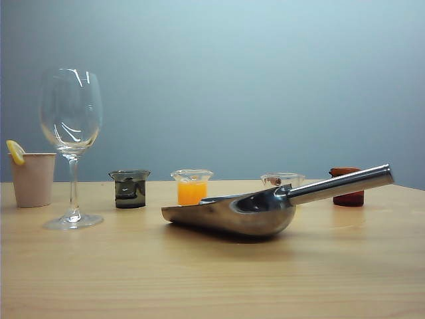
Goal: Pick up the ice scoop on the desk filled with ice cubes, pour the ice into the goblet, and finally put the scoop back on the table.
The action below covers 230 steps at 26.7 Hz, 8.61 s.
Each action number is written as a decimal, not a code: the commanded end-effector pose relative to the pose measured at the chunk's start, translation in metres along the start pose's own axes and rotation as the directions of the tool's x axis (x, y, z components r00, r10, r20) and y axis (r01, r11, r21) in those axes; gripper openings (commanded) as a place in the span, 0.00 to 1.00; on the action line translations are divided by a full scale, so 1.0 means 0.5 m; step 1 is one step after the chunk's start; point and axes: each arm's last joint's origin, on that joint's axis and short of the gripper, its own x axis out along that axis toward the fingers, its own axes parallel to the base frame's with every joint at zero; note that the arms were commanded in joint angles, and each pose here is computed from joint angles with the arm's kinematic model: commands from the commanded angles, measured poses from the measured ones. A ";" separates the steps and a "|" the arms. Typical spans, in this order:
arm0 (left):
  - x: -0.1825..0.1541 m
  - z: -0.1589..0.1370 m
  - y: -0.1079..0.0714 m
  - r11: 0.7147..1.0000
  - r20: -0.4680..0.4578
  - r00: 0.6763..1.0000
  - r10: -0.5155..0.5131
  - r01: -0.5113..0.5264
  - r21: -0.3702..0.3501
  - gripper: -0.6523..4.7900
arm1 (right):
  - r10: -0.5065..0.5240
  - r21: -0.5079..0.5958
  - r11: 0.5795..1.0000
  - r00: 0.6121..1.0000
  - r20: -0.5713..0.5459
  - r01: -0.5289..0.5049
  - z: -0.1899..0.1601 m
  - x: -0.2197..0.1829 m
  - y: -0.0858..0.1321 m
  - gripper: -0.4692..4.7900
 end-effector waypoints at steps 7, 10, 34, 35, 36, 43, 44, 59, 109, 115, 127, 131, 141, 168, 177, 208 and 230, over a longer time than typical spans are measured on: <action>0.000 -0.001 0.000 1.000 -0.009 1.000 0.001 -0.001 0.009 0.11 | 0.001 -0.005 1.000 1.000 0.000 -0.001 0.000 0.000 0.000 0.09; 0.000 0.002 0.000 1.000 -0.002 1.000 0.002 -0.002 0.003 0.11 | 0.007 0.009 1.000 1.000 0.018 -0.007 0.004 0.000 0.000 0.09; 0.002 0.292 -0.026 0.941 -0.006 0.948 -0.317 0.313 -0.130 0.11 | 0.093 0.285 0.951 0.990 0.109 -0.120 0.333 0.001 0.000 0.08; 0.004 0.297 -0.030 0.935 -0.005 0.943 -0.332 0.329 -0.130 0.11 | 0.099 0.297 0.946 0.989 0.110 -0.128 0.335 0.004 0.003 0.08; 0.005 0.300 -0.033 0.930 -0.006 0.938 -0.347 0.344 -0.131 0.11 | 0.107 0.323 0.937 0.988 0.109 -0.137 0.335 0.007 0.007 0.08; 0.022 0.336 -0.093 0.860 -0.057 0.862 -0.503 0.494 -0.127 0.11 | 0.228 0.377 0.893 0.969 0.093 -0.246 0.338 0.010 0.077 0.08; 0.022 0.338 -0.101 0.859 -0.063 0.860 -0.506 0.496 -0.127 0.11 | 0.244 0.404 0.877 0.965 0.092 -0.260 0.337 0.006 0.086 0.08; 0.009 0.339 -0.136 0.840 -0.075 0.838 -0.541 0.533 -0.104 0.11 | 0.407 0.719 0.634 0.913 0.003 -0.285 0.300 -0.074 0.201 0.08; 0.010 0.345 -0.137 0.838 -0.042 0.839 -0.542 0.536 -0.106 0.11 | 0.243 0.912 0.352 0.920 -0.308 0.212 0.023 0.050 0.326 0.88; 0.010 0.345 -0.137 0.838 -0.042 0.839 -0.542 0.536 -0.106 0.11 | 0.217 0.915 0.338 0.928 -0.304 0.221 0.014 0.077 0.323 0.88; 0.010 0.345 -0.137 0.838 -0.042 0.839 -0.542 0.535 -0.106 0.11 | 0.200 0.886 0.428 0.937 -0.285 0.178 0.025 0.142 0.274 0.88; 0.010 0.345 -0.137 0.838 -0.042 0.839 -0.542 0.535 -0.106 0.11 | 0.209 0.890 0.423 0.937 -0.280 0.172 0.021 0.165 0.261 0.88; 0.010 0.344 -0.137 0.838 -0.043 0.839 -0.542 0.536 -0.106 0.11 | 0.265 0.923 0.378 0.946 -0.187 0.076 -0.003 0.207 0.272 0.87; 0.010 0.344 -0.137 0.838 -0.043 0.839 -0.542 0.536 -0.106 0.11 | 0.314 0.934 0.356 0.936 -0.157 0.037 0.004 0.226 0.248 0.88; 0.010 0.345 -0.137 0.838 -0.043 0.839 -0.542 0.536 -0.106 0.11 | 0.324 0.921 0.382 0.923 -0.207 0.072 -0.005 0.223 0.249 0.92; 0.011 0.344 -0.137 0.839 -0.044 0.841 -0.540 0.533 -0.106 0.11 | 0.276 0.917 0.378 0.930 -0.244 0.128 -0.016 0.170 0.309 0.97; 0.011 0.344 -0.137 0.839 -0.043 0.841 -0.540 0.533 -0.105 0.11 | 0.218 0.951 0.275 0.955 -0.202 0.138 -0.040 0.183 0.320 0.88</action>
